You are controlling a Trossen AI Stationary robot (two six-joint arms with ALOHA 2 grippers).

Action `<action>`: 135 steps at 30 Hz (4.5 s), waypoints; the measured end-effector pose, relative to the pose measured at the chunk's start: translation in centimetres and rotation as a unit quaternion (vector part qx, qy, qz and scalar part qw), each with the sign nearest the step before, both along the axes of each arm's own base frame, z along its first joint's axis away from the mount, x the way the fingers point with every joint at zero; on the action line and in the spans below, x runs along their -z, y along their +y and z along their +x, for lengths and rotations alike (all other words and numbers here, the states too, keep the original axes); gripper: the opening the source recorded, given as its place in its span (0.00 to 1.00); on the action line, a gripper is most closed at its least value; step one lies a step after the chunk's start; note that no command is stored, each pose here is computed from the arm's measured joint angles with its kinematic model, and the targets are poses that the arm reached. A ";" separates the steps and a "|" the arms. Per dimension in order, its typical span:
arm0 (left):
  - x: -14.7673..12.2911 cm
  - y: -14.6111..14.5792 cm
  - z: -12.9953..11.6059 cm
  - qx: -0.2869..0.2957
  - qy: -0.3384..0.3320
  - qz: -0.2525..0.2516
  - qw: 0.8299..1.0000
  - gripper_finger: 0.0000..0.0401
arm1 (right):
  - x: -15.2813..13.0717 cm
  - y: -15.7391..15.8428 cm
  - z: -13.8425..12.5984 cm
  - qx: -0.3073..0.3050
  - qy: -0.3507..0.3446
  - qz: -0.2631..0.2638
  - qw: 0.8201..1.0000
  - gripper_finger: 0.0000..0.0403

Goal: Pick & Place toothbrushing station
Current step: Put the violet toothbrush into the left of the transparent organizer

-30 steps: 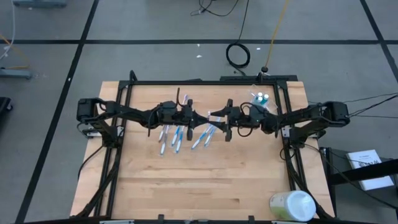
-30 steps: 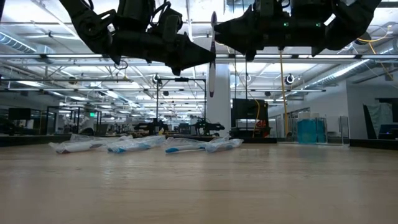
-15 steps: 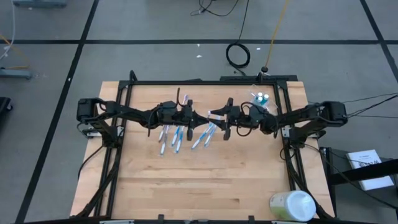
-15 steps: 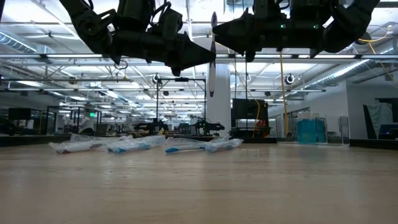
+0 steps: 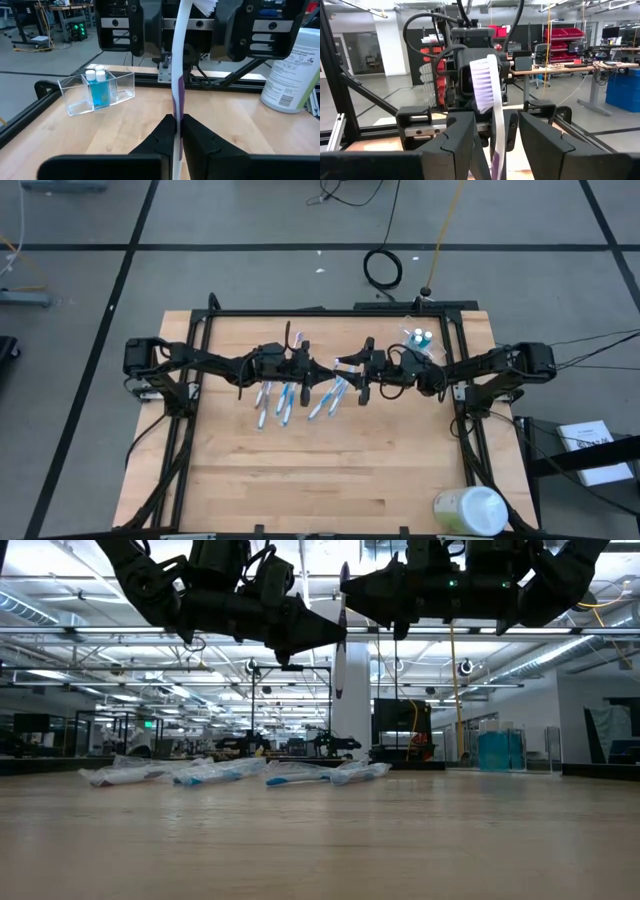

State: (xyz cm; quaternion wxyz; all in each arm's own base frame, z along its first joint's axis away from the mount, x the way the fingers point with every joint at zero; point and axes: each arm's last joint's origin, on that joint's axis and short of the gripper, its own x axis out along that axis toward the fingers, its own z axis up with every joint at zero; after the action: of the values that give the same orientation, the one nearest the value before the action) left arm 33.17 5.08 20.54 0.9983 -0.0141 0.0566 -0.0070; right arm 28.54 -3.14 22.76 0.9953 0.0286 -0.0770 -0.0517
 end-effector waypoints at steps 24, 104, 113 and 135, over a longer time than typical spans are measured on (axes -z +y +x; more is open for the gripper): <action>0.0 0.0 0.0 0.000 -0.001 -0.003 1.000 0.05 | 0.0 -0.1 0.0 0.014 0.002 -0.003 1.000 0.17; 0.5 0.1 -0.1 -0.012 0.026 0.006 1.000 0.06 | 0.0 -0.2 0.9 0.015 0.063 -0.016 0.998 0.06; 0.5 0.1 -0.1 -0.012 0.027 0.007 1.000 0.09 | 0.0 -0.2 0.9 0.016 0.063 -0.018 0.998 0.04; 0.6 0.2 -0.1 -0.037 0.034 -0.012 0.999 0.18 | -0.9 -5.3 -4.0 0.268 0.107 -0.022 0.957 0.03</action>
State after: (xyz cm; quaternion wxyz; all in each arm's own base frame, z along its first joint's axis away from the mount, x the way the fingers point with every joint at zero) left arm 33.05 5.26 19.93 0.9951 -0.0285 0.0895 0.0294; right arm 24.58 -8.42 23.64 0.9477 -0.0208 0.0237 -0.3176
